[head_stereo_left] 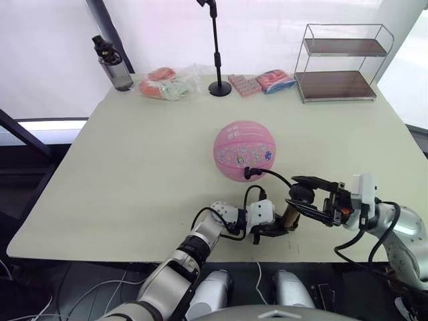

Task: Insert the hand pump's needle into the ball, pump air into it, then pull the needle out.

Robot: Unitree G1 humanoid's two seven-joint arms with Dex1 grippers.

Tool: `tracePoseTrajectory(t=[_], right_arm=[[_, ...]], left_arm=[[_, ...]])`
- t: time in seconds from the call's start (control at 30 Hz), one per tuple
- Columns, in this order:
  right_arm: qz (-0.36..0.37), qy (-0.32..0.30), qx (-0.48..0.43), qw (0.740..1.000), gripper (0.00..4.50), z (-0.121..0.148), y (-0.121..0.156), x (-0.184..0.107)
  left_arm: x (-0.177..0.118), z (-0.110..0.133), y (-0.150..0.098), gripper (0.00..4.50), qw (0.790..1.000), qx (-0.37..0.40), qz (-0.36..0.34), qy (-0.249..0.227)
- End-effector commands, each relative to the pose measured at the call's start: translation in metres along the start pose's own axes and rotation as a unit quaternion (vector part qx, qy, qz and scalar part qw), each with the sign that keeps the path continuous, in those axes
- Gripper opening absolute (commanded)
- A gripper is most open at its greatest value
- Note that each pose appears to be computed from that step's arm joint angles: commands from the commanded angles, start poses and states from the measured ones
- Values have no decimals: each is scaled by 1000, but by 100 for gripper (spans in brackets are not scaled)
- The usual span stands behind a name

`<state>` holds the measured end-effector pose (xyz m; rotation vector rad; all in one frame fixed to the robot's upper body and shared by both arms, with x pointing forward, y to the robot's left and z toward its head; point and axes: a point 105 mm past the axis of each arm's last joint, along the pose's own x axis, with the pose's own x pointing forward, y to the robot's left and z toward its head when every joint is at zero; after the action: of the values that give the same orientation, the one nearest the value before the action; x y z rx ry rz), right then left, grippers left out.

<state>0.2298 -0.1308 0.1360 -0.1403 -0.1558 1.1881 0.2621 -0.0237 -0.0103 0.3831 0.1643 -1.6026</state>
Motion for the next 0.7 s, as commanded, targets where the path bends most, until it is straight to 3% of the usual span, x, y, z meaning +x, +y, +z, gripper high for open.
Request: tracePoseTrajectory(t=[0.03, 0.37, 0.7], right_arm=[[0, 19, 29, 999, 210, -14, 4, -4], [13, -73, -6, 997, 210, 76, -21, -7], [27, -120, -40, 992, 210, 152, -30, -23]], left_arm=[[3, -22, -23, 109, 998, -30, -42, 33], [3, -24, -23, 109, 998, -33, -45, 38], [3, -24, -24, 109, 998, -33, -47, 38]])
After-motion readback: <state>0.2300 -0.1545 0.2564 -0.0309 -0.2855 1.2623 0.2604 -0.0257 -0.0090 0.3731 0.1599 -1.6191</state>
